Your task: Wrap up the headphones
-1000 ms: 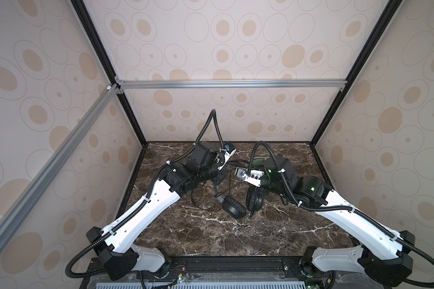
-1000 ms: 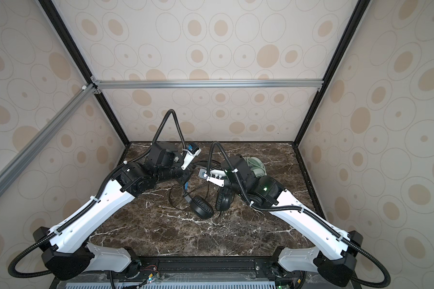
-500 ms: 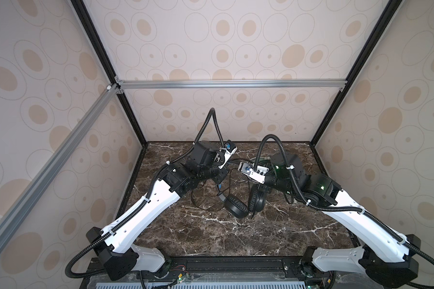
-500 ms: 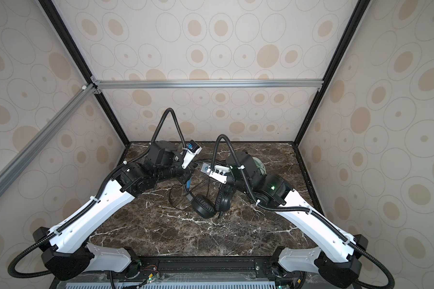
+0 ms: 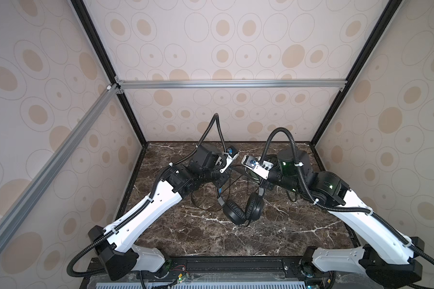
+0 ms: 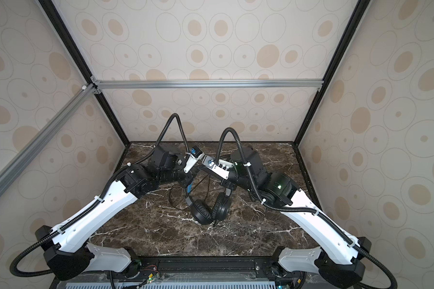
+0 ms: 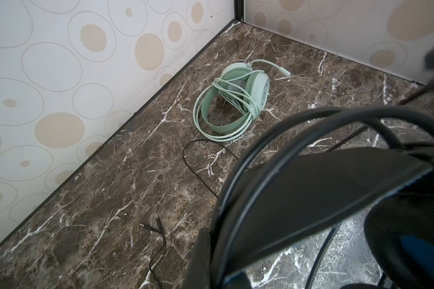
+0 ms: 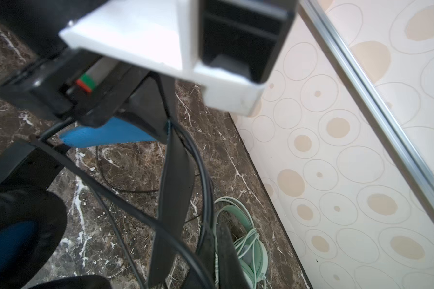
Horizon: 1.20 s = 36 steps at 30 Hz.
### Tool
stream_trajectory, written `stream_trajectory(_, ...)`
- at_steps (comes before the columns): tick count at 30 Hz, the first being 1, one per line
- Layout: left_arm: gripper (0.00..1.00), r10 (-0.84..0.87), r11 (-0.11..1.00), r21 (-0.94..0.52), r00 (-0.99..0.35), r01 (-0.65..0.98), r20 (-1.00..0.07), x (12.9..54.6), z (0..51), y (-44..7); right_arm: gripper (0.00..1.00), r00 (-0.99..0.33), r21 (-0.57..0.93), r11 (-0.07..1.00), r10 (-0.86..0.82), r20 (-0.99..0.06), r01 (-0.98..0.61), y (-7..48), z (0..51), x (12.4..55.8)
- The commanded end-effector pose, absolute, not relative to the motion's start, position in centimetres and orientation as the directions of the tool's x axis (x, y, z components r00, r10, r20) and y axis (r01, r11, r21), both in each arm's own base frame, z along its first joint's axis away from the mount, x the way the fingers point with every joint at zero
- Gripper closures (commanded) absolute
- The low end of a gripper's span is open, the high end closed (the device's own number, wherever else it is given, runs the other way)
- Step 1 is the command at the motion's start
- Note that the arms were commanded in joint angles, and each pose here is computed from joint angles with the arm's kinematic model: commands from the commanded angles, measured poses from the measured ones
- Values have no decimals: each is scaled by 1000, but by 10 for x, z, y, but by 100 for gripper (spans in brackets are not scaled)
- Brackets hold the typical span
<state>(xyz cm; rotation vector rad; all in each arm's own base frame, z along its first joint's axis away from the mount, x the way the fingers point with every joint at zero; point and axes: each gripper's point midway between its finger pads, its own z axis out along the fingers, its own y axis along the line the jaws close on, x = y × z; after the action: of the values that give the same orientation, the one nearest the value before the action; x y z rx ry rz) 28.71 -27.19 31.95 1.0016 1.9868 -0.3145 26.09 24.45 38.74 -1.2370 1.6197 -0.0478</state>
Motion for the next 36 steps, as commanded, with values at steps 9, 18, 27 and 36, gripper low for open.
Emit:
stream_trajectory(9, 100, 489, 630, 135, -255, 765, -834, 273, 342, -267, 95, -70, -623, 651, -714, -697, -435, 194, 409, 301)
stream_trajectory(18, 100, 405, 674, 86, -270, 734, -873, 275, 350, -261, 89, -60, -512, 769, -573, -817, -382, 169, 423, 300)
stream_trajectory(27, 100, 299, 699, 16, -272, 715, -915, 275, 366, -255, 90, -160, -390, 868, -451, -878, -307, 132, 410, 313)
stream_trajectory(36, 100, 236, 715, -21, -270, 699, -933, 276, 376, -248, 100, -152, -257, 948, -287, -946, -188, 96, 410, 316)
